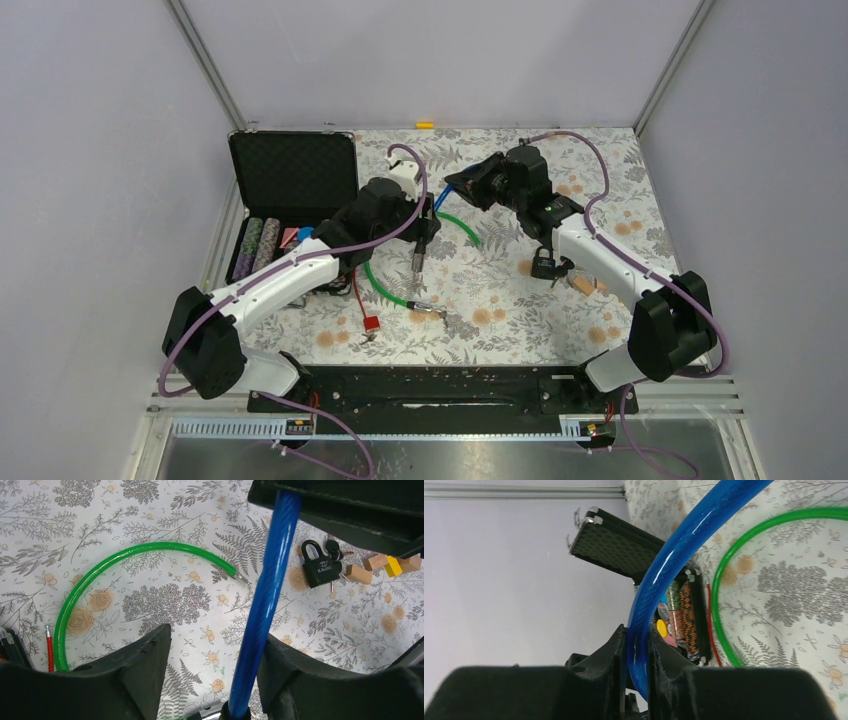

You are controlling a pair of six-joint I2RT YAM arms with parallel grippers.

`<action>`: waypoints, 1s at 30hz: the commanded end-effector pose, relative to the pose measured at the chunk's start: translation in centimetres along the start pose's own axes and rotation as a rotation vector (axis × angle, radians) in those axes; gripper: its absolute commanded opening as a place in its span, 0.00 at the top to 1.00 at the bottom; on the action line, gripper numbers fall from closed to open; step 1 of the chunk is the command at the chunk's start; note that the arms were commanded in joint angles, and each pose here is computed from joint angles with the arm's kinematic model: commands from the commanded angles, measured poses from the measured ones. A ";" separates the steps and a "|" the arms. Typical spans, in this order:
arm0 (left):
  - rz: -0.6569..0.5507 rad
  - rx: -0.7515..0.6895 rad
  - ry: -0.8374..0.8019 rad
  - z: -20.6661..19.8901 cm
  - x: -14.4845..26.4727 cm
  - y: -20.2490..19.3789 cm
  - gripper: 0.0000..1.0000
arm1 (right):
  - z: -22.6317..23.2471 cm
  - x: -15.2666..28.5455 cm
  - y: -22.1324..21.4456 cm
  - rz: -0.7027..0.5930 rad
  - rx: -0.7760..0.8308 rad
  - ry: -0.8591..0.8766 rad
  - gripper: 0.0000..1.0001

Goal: Lock with the key
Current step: Pick up the lock from the center of the board.

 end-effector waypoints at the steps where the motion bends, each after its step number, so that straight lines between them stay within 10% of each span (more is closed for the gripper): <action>1: -0.110 0.002 -0.062 -1.6 0.2 3.3 0.43 | 1.2 1.1 0.5 -0.047 0.051 -0.004 1.00; 19: 0.021 0.009 -0.067 -1.1 -0.2 0.4 0.66 | 1.9 1.9 1.7 -0.125 0.093 -0.036 1.00; 30: 0.049 -0.027 -0.069 -1.0 0.3 -0.2 0.62 | 2.6 2.1 2.2 -0.141 0.106 -0.043 1.00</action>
Point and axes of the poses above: each gripper's point midway between its finger pads, its own x axis back along the fingers, its own z axis along the line the jaws close on, y = z × x, the point moved 6 cm from there along x, back along the fingers, and after that the axes turned 6 degrees about x, right-handed, at the moved point
